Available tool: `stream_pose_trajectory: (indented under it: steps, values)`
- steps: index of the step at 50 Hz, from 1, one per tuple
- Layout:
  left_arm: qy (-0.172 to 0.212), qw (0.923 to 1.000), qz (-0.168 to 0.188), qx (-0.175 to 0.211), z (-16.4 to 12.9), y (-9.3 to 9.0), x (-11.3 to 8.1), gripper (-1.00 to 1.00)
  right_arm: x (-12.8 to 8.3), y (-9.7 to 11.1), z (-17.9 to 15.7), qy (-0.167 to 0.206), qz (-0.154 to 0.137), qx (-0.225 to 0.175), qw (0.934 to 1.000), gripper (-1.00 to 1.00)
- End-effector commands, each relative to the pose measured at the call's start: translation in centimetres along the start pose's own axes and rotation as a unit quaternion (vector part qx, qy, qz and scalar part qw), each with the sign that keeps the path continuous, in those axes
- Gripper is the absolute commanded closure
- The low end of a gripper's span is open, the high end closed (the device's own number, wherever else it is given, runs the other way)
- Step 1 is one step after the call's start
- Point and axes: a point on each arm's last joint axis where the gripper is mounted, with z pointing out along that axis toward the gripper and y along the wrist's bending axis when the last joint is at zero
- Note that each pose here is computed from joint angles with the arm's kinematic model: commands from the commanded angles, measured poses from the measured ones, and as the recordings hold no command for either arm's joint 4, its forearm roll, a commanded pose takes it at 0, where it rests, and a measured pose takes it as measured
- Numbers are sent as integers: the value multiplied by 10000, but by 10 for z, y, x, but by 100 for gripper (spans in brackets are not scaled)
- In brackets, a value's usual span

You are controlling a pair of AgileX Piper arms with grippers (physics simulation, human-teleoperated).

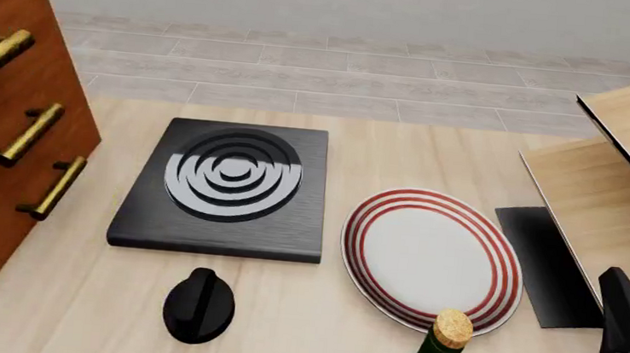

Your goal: Put the bowl on the top of the cabinet.

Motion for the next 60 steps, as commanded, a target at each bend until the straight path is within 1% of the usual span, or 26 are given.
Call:
stream_pose_trajectory:
  steps: [1, 2, 3, 4, 5, 6, 7, 8, 9, 10, 11, 13, 14, 15, 17, 19, 20, 21, 22, 23, 32, 38, 42, 48, 54, 60]
  values:
    - [-237, 9981, -378, -423, 24, 10, -7, 100, 0, 0, 0, 0, 0, -1, 10000, -100]
    - [-188, 9975, -492, -479, 28, 12, -5, 100, 0, 0, 0, 1, 1, -1, 10000, -100]
    - [-236, 9968, -584, -484, 28, 13, -5, 100, 0, 0, 0, 0, 0, -1, 10000, -100]
    - [-416, 9962, -546, -542, 27, 15, -10, 100, 0, 0, 0, 0, -1, -1, 10000, -100]
    - [-298, 9953, -689, -609, 33, 17, -7, 100, 0, 0, 0, 0, 0, 0, 10000, -100]
    - [-223, 9948, -742, -660, 37, 18, -6, 100, 0, 0, 0, 0, 0, -1, 10000, -100]
    - [-335, 9954, -633, -638, 35, 17, -10, 100, 0, 0, 0, 0, 1, 0, 10000, -100]
    - [-362, 9947, -666, -694, 38, 19, -11, 100, 0, 0, 0, 0, -1, 0, 10000, -100]
    - [-362, 9947, -666, -694, 38, 19, -11, 100, 0, 0, 0, 0, 0, 0, 10000, -100]
    - [-304, 9938, -769, -742, 42, 21, -9, 100, 0, 0, 0, 0, 0, 0, 10000, -100]
    - [-346, 9942, -722, -718, 40, 20, -11, 100, 0, 0, 0, 1, 0, 0, 10000, -100]
    - [-306, 9929, -804, -818, 46, 24, -10, 100, 0, 0, 0, -1, 0, 0, 10000, -100]
    - [-324, 9934, -773, -785, 45, 23, -10, 100, 0, 0, 0, 0, -1, 0, 10000, -100]
    - [-278, 9922, -841, -880, 50, 26, -9, 100, 0, 0, 0, 2, 2, 1, 10000, -100]
    - [-284, 9921, -843, -880, 51, 26, -9, 100, 0, 0, 0, -1, -1, -1, 10000, -100]
    - [-233, 9906, -924, -979, 57, 31, -7, 100, 0, 0, 0, -1, 1, 1, 10000, -100]
    - [-322, 9901, -921, -1005, 57, 32, -9, 100, 0, 0, 0, 1, 2, 0, 10000, -100]
    - [-396, 9898, -838, -1084, 58, 35, -13, 100, 0, 0, 0, 0, -2, 0, 10000, -100]
    - [-223, 9881, -1022, -1125, 63, 37, -6, 100, 0, 0, 0, 2, -1, 0, 10000, -100]
    - [-297, 9890, -951, -1098, 61, 36, -9, 100, 0, 0, 0, 1, 1, 0, 10000, -100]
    - [-353, 9867, -942, -1278, 71, 43, -14, 100, 0, 0, 0, 1, 0, 0, 10000, -100]
    - [-259, 9874, -907, -1270, 75, 42, -14, 100, 0, 0, 0, 0, 0, -1, 10000, -100]
    - [-224, 9859, -917, -1378, 81, 47, -13, 100, 0, 0, 0, 0, 0, 1, 10000, -100]
    - [-201, 9860, -886, -1401, 82, 48, -13, 100, 0, 0, 0, 0, 0, 0, 10000, -100]
    - [-158, 9843, -854, -1540, 91, 55, -13, 100, 0, 0, 0, 0, 0, 0, 10000, -100]
    - [-139, 9841, -822, -1568, 95, 57, -14, 100, 0, 0, 0, 0, 0, 1, 10000, -100]
